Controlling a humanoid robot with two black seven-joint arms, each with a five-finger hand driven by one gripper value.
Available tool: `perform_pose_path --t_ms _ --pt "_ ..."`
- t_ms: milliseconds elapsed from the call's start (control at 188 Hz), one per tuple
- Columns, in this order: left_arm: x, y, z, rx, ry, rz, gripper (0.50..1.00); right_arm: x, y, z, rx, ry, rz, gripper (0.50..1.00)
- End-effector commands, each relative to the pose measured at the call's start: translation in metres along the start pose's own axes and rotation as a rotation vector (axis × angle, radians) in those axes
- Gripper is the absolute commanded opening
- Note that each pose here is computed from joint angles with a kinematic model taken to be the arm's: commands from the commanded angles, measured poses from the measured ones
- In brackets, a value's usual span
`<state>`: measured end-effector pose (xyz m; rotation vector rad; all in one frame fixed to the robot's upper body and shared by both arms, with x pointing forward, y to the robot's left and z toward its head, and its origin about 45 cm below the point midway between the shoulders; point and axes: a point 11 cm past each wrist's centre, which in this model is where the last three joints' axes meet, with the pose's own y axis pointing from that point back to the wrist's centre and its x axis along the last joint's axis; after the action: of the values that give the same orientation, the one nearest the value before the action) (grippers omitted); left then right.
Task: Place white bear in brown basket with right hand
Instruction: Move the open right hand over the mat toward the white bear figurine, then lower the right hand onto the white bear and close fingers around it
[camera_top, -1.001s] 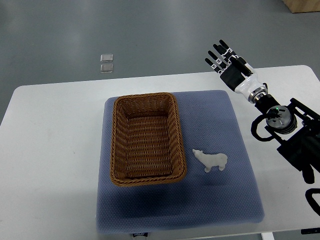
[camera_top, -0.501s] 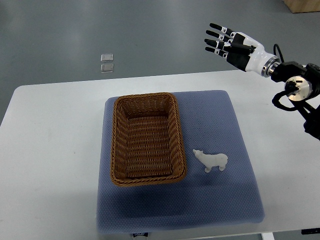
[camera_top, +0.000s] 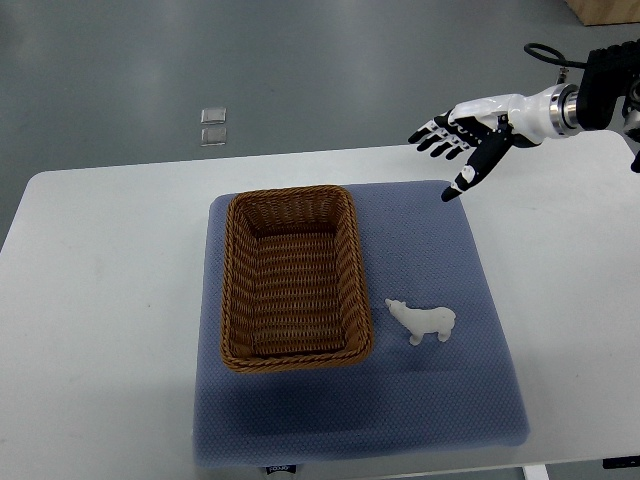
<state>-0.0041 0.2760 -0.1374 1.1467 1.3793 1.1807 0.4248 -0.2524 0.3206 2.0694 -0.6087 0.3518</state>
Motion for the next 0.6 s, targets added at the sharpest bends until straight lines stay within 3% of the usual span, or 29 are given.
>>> perform_pose_path --t_ms 0,107,341,596 --pt "-0.001 0.000 0.002 -0.003 -0.004 -0.004 1.000 -0.007 0.014 -0.013 -0.057 0.089 -0.038 0.928" --pt "-0.002 0.000 0.002 -0.003 -0.007 -0.005 1.000 -0.019 0.023 -0.027 -0.015 0.057 -0.081 0.928" --pt "-0.001 0.000 0.003 -0.003 -0.003 -0.003 1.000 -0.048 0.029 -0.022 0.042 -0.096 -0.161 0.928" --pt "0.006 0.000 -0.003 0.006 0.006 0.016 1.000 -0.080 0.000 0.014 0.046 -0.322 -0.143 0.924"
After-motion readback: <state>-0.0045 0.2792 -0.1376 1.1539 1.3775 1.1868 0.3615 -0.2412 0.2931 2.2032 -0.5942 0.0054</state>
